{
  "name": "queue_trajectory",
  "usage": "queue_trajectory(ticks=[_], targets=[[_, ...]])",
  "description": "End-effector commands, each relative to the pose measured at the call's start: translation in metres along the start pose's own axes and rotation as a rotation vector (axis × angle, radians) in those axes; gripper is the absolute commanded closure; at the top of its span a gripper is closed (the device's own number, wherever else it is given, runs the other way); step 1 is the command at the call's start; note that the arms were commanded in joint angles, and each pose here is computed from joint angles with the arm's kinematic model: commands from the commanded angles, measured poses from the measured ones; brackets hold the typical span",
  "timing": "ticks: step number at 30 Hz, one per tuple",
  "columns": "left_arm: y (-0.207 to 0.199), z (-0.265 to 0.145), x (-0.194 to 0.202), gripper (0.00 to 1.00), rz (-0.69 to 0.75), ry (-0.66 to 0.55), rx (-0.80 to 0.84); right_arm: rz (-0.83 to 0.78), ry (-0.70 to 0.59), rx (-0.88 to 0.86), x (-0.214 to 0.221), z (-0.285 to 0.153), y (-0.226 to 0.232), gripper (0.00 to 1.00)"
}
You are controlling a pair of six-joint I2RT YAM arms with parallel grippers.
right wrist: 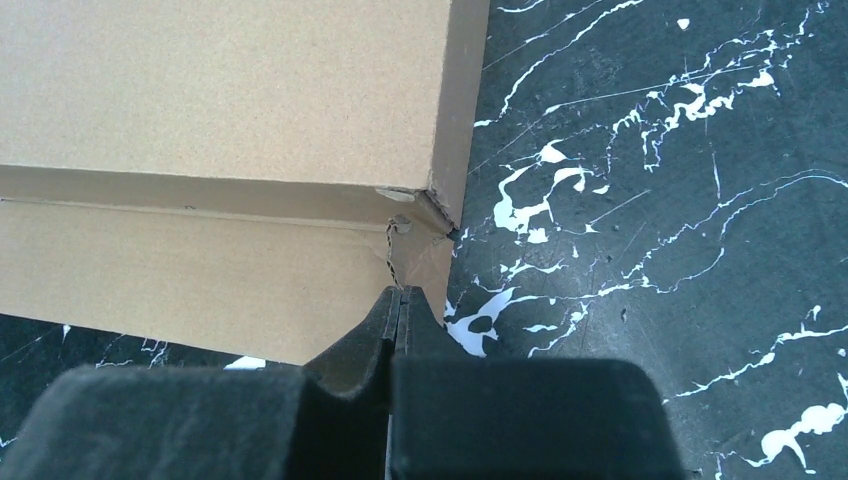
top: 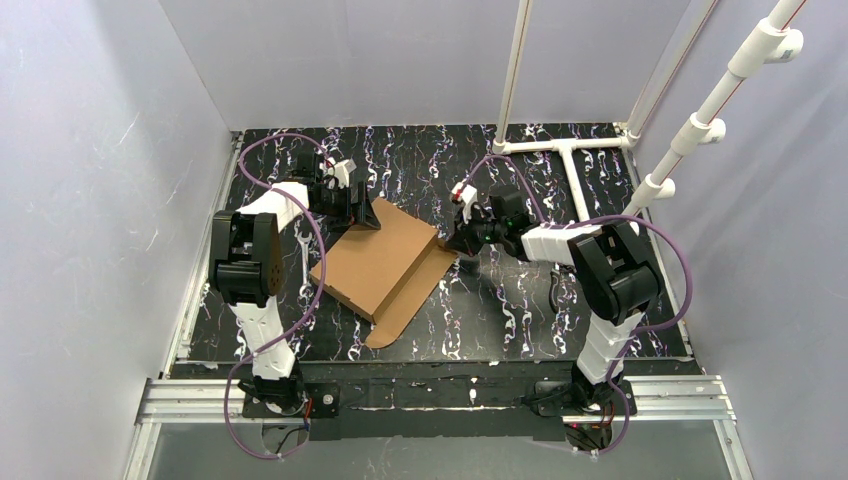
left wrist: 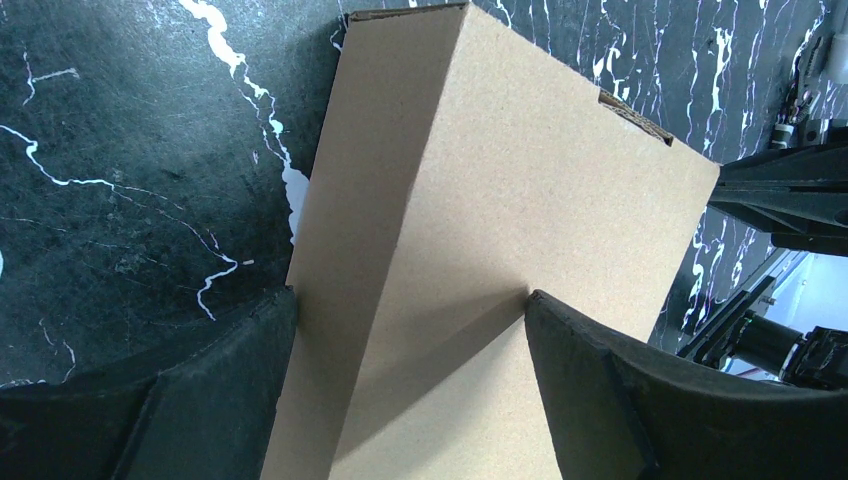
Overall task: Fold the paper box
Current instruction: Close the paper box at the center of the board.
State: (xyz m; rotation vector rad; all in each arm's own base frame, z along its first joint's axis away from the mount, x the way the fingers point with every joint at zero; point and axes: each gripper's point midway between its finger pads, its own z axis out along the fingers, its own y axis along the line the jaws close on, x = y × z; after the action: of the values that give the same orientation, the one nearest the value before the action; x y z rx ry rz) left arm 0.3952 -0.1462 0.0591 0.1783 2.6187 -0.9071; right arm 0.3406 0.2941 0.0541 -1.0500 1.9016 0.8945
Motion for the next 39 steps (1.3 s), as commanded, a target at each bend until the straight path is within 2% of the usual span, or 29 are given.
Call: queue_trajectory(ticks=[1, 15, 39], targets=[[-0.005, 0.000, 0.009, 0.19, 0.004, 0.039, 0.031, -0.010, 0.028, 0.059, -0.006, 0.003, -0.008, 0.99], [-0.006, 0.001, 0.010, 0.19, 0.003, 0.048, 0.042, 0.005, 0.022, 0.130, -0.016, -0.003, -0.017, 0.99], [-0.009, 0.002, 0.010, 0.19, 0.004, 0.058, 0.064, -0.061, 0.055, 0.114, -0.022, 0.006, -0.004, 0.99]])
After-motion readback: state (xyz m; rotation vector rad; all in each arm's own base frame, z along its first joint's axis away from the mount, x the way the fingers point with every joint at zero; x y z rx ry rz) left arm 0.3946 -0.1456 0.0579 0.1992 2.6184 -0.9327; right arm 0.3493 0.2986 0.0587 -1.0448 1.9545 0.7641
